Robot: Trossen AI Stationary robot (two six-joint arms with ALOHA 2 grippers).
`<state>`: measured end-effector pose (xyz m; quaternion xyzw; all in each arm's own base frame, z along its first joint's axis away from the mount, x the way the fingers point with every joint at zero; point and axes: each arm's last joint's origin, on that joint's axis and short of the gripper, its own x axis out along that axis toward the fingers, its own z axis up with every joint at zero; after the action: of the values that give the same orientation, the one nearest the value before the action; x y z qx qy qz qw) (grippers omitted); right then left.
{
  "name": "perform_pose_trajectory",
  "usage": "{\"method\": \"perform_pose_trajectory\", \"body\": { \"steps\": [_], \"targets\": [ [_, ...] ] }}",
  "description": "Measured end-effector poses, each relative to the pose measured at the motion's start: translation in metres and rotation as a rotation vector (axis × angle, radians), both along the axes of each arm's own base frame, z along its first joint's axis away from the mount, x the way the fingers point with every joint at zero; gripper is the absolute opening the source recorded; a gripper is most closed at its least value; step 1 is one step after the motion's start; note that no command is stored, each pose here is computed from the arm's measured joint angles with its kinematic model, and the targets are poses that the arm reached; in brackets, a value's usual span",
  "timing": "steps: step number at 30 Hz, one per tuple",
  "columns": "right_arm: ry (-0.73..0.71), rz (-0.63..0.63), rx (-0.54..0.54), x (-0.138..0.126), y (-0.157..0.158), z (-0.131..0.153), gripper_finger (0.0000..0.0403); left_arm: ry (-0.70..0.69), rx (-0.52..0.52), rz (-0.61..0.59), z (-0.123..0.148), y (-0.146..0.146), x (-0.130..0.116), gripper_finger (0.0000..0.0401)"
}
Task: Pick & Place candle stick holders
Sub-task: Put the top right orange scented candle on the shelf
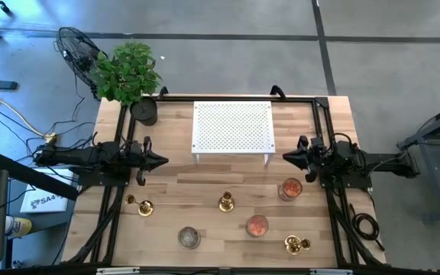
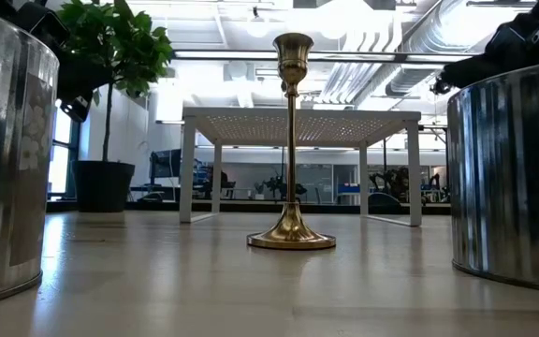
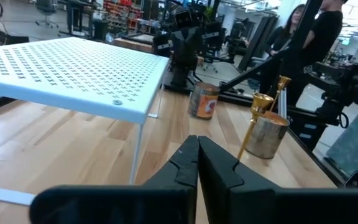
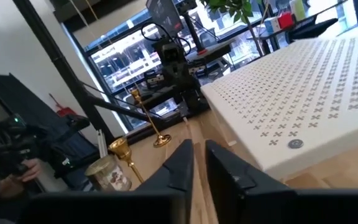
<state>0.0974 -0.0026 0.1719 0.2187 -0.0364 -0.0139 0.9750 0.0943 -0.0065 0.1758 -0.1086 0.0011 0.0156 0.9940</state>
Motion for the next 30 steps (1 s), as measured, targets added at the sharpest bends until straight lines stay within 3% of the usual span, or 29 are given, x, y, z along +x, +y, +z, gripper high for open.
{"method": "perform_pose_trajectory", "body": {
  "steps": [7,12,16,21,30],
  "targets": [
    [-0.005,-0.004,-0.001,0.000,0.000,0.002,0.0151,-0.019,-0.127,0.103,0.001,0.003,0.000,0.0110],
    [-0.051,-0.021,-0.113,-0.003,0.000,0.015,0.0216,-0.039,-0.131,0.195,0.002,0.006,-0.001,0.0188],
    [-0.053,-0.091,-0.129,-0.004,-0.002,0.019,0.0254,-0.066,-0.136,0.255,0.004,0.007,-0.001,0.0231],
    [-0.052,-0.193,-0.120,-0.005,-0.005,0.020,0.0288,-0.064,-0.136,0.270,0.004,0.008,-0.001,0.0256],
    [-0.071,-0.266,-0.208,-0.006,-0.007,0.024,0.0293,-0.066,-0.138,0.270,0.004,0.008,-0.001,0.0260]
  ]
}}
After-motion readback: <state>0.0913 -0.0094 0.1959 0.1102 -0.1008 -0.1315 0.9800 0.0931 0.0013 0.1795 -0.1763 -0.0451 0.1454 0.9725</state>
